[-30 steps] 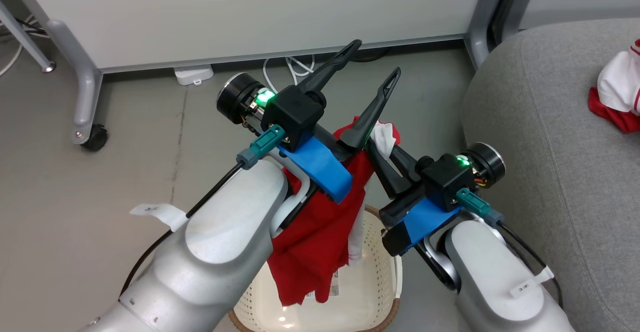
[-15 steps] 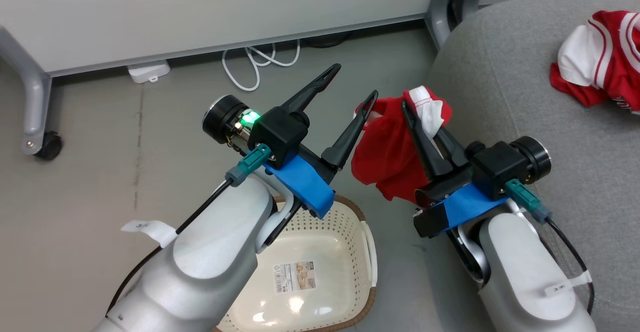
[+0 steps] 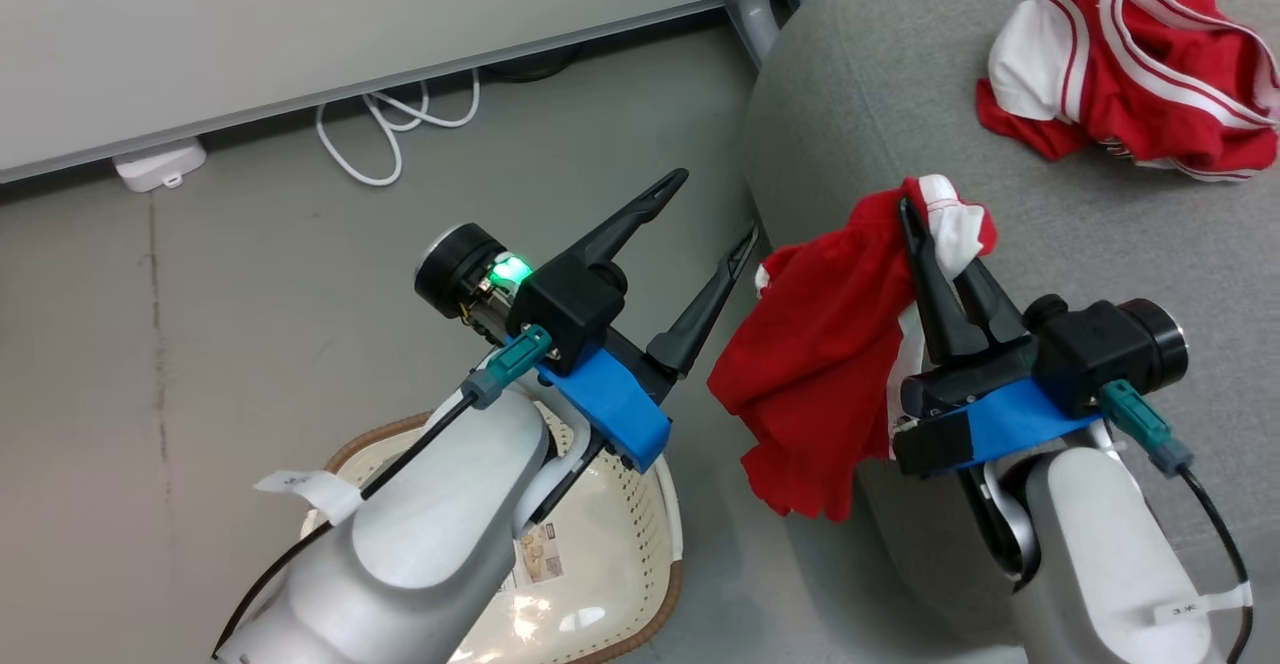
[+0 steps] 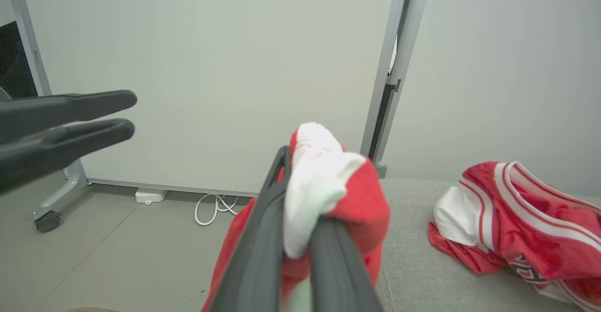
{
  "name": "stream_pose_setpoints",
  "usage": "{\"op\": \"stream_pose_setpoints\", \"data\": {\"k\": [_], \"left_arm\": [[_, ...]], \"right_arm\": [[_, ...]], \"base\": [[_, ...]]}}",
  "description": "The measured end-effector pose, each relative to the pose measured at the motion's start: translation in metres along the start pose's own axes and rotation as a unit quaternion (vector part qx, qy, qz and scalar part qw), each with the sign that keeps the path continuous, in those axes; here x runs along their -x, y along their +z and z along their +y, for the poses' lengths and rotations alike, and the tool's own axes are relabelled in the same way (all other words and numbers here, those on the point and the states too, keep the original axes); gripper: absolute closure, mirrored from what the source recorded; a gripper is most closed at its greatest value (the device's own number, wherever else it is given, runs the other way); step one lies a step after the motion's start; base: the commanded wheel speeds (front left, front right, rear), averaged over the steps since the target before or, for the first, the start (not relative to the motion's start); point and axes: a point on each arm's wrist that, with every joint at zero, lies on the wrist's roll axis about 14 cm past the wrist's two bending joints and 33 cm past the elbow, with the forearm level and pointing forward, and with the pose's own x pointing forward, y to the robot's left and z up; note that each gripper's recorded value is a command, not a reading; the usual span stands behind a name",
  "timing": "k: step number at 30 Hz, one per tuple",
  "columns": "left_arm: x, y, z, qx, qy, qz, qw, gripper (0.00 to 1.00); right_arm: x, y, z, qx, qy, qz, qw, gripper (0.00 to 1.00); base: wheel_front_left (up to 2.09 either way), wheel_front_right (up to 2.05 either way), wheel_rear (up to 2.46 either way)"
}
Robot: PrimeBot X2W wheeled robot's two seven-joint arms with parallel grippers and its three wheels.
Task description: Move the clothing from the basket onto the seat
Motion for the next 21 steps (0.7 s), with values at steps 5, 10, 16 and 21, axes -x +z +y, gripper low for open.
{"op": "stream_pose_setpoints", "data": {"k": [5, 10, 16, 21], "left_arm": [[-0.010, -0.006, -0.016, 0.007, -0.027, 0.001, 1.000, 0.00], [-0.018, -0.011, -0.031, 0.014, -0.051, 0.003, 0.999, 0.00], [-0.023, -0.015, -0.039, 0.020, -0.065, 0.004, 0.998, 0.00], [-0.023, -0.016, -0.036, 0.020, -0.063, 0.004, 0.998, 0.00]], "right_arm": [[0.016, -0.001, -0.028, 0.008, -0.041, 0.006, 0.999, 1.00], [0.030, -0.003, -0.049, 0.015, -0.074, 0.013, 0.997, 1.00], [0.038, -0.003, -0.060, 0.020, -0.091, 0.014, 0.996, 1.00], [0.036, 0.005, -0.063, 0.019, -0.096, 0.002, 0.995, 1.00]], "base": [[0.00, 0.00, 0.00], [0.00, 0.00, 0.00], [0.00, 0.00, 0.00], [0.00, 0.00, 0.00]]}}
